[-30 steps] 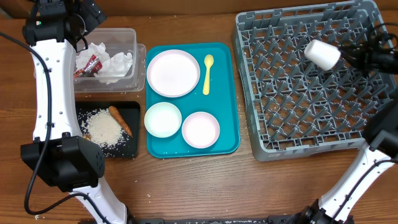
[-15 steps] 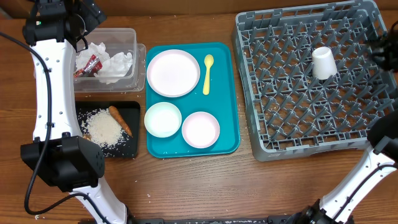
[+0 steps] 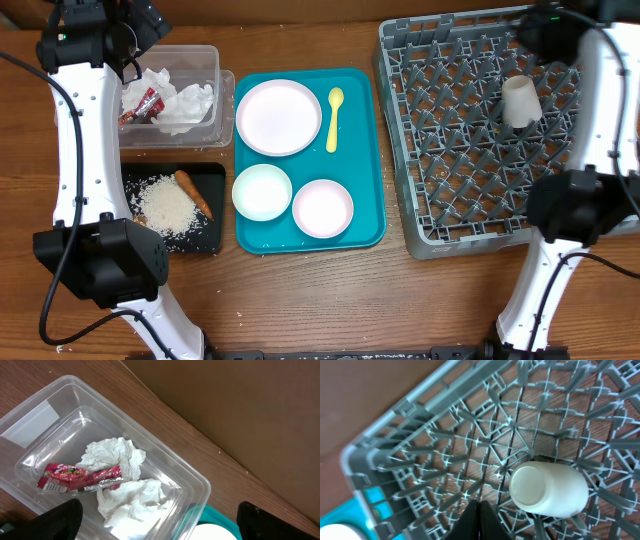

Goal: Sort waste into correct bins and load items into the dishwasher
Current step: 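Turn the cup upside down and lower it into the rack, then open the right gripper and lift away from the cup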

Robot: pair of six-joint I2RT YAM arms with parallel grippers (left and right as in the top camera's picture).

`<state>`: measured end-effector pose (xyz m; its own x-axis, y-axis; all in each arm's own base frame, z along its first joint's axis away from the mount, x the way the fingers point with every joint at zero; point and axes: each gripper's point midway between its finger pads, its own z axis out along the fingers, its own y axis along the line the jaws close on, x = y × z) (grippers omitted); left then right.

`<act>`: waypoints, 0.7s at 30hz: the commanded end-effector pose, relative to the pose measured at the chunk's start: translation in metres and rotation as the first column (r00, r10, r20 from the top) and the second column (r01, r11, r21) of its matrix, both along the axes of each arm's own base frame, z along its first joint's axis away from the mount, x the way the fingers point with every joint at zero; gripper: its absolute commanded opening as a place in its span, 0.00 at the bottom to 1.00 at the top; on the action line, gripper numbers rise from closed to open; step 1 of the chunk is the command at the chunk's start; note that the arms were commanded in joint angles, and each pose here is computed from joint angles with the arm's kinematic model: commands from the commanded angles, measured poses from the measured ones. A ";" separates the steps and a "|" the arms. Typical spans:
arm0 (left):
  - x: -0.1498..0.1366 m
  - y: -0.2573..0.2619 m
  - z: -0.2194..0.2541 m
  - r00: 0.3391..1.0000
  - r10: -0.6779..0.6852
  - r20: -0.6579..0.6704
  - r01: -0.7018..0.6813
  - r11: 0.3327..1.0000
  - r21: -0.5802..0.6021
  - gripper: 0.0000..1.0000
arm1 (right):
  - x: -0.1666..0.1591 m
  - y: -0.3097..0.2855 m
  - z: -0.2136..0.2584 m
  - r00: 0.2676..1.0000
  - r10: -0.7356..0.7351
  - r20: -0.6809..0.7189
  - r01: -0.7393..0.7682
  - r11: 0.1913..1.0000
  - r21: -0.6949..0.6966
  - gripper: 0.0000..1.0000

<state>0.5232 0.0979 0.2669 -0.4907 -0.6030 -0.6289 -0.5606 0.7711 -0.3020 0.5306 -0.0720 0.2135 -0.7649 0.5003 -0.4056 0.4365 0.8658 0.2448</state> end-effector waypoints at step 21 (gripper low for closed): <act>-0.001 -0.002 0.014 0.999 0.006 0.034 -0.006 1.000 -0.005 1.00 | -0.005 -0.029 -0.083 0.982 -0.121 -0.142 0.099 0.983 -0.153 0.04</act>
<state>0.5232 0.0979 0.2669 -0.4906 -0.6030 -0.6290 -0.5608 0.7710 -0.3017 0.5256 -0.1013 0.1382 -0.7681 0.5176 -0.3770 0.5457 0.8372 0.0378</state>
